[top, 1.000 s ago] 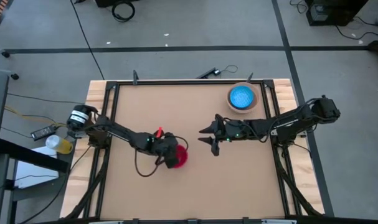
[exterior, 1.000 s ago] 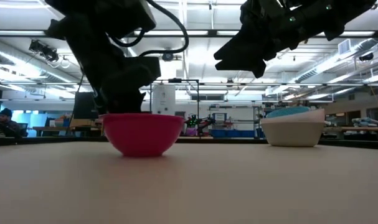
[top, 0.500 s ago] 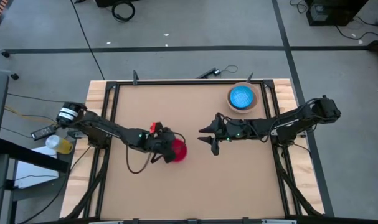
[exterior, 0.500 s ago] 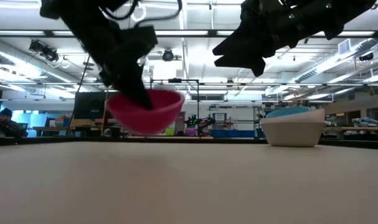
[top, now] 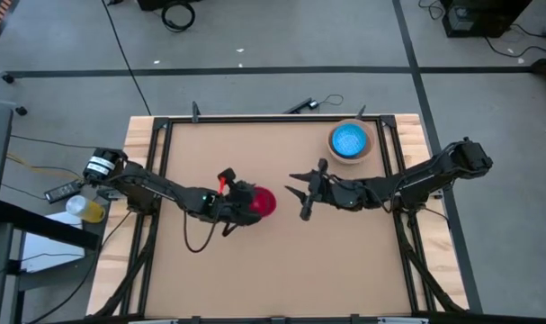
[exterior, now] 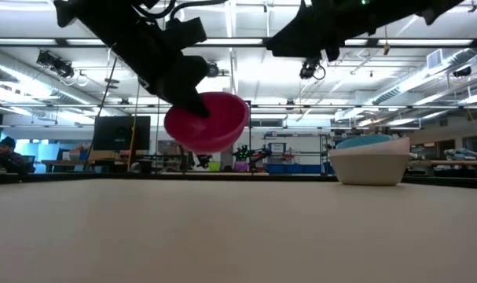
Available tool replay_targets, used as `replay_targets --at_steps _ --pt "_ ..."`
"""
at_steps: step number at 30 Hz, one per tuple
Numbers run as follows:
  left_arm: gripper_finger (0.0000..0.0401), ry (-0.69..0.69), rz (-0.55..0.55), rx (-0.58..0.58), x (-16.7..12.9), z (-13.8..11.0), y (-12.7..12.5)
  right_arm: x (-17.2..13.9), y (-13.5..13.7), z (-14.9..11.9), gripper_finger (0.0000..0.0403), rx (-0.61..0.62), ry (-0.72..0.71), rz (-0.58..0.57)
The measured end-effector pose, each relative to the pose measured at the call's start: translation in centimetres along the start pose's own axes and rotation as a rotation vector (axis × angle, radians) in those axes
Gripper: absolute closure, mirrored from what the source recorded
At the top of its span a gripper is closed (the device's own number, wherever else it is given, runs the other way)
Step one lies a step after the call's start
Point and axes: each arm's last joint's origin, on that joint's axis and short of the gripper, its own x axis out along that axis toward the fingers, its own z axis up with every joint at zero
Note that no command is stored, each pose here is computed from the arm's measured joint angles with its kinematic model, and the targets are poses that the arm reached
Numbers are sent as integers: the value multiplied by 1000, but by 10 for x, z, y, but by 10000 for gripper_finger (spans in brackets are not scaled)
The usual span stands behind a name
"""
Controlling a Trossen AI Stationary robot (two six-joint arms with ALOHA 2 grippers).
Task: Nest bowls inside each other
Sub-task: Put the red bowl on top of the blue patterned bowl
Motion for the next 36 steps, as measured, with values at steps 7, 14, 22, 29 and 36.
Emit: replay_targets --at_steps 7,14,22,29,36 --pt "386 -63 87 -68 7 9 7 6 2 8 230 -7 -3 -1" --pt "386 -75 73 63 4 10 4 33 13 -12 230 -27 85 31" --pt "386 -92 74 238 3 13 2 54 23 -12 230 -158 119 -48" --pt "386 -135 105 361 2 20 2 67 29 -16 230 -240 144 -90" --pt "383 -195 125 310 2 29 2 77 18 -21 239 -287 190 -215"
